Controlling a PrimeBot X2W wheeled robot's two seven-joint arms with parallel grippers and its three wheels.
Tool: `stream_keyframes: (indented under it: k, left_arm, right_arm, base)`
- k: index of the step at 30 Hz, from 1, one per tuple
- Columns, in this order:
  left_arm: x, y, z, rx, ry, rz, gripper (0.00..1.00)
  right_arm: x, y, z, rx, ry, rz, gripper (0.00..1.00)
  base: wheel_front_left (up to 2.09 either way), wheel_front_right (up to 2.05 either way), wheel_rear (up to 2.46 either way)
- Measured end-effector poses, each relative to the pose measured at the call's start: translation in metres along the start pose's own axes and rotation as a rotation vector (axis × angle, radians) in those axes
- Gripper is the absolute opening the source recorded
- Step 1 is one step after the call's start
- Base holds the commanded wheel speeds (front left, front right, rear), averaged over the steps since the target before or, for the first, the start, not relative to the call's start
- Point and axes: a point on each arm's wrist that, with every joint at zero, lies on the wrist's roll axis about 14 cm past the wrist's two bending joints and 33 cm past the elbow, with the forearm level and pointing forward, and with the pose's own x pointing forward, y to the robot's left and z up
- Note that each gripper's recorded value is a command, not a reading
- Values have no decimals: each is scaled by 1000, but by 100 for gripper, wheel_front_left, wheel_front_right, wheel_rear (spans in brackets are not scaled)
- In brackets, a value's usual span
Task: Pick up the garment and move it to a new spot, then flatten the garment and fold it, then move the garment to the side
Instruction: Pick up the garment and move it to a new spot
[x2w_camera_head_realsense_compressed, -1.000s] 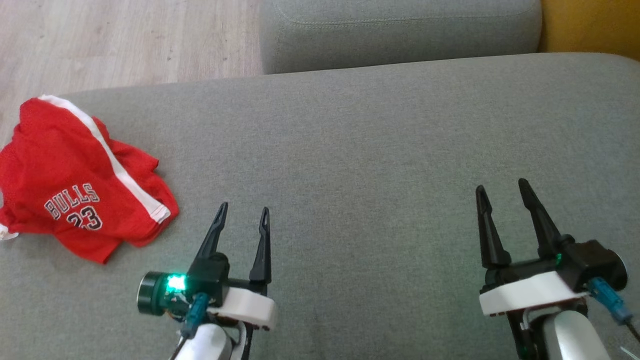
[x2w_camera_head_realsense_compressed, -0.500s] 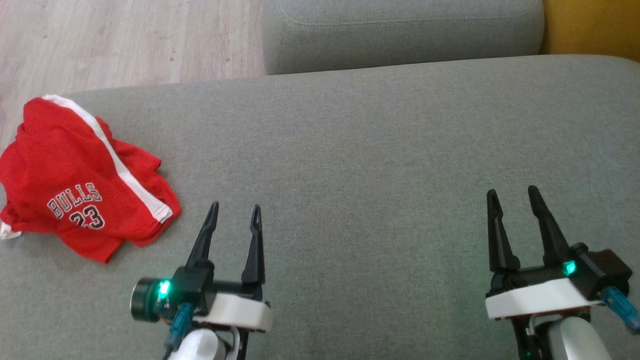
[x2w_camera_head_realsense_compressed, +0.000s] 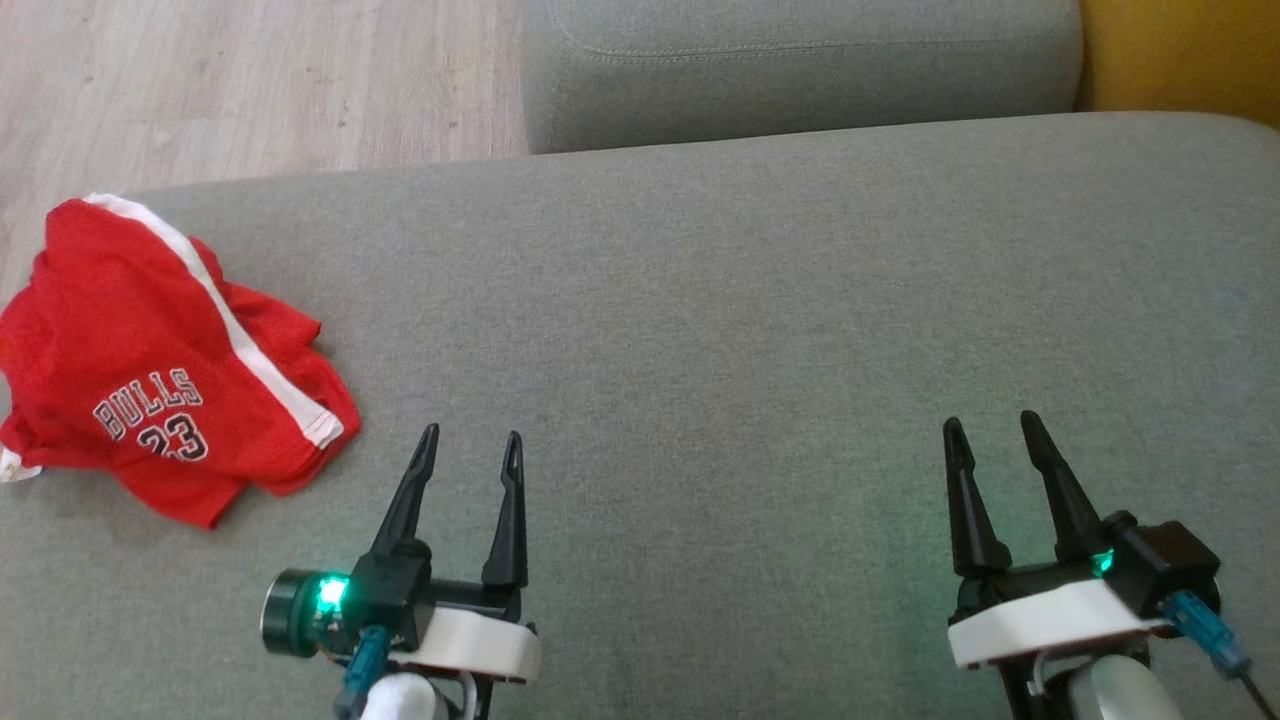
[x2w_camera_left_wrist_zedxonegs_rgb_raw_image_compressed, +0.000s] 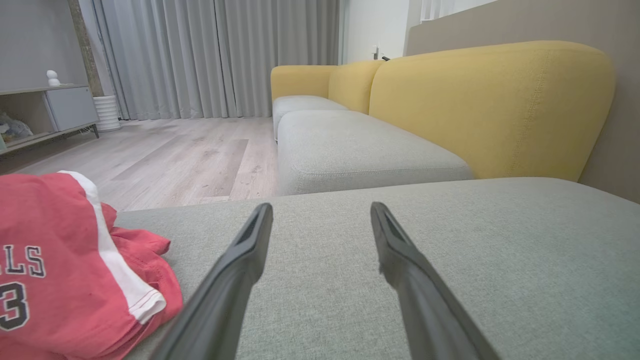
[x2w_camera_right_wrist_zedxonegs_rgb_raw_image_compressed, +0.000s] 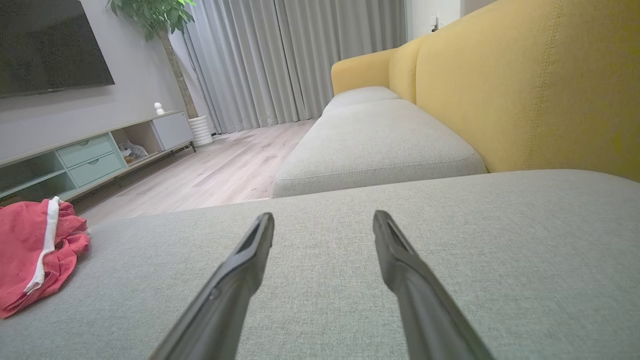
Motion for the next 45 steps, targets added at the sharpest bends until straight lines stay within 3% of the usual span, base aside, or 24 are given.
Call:
stream_keyframes:
  k: [16,33,45]
  left_arm:
    - [-12,28,2,-22,-7,83,100]
    - [-67,103,3,0,-10,360,100]
    - [-114,133,3,-11,-22,510,100]
  right_arm:
    - [8,24,-2,5,5,77,100]
    - [27,117,-14,25,42,367,100]
    - [20,176,-20,15,62,554,100]
  base:
    - [0,0,0]
    - [0,0,0]
    - [0,0,0]
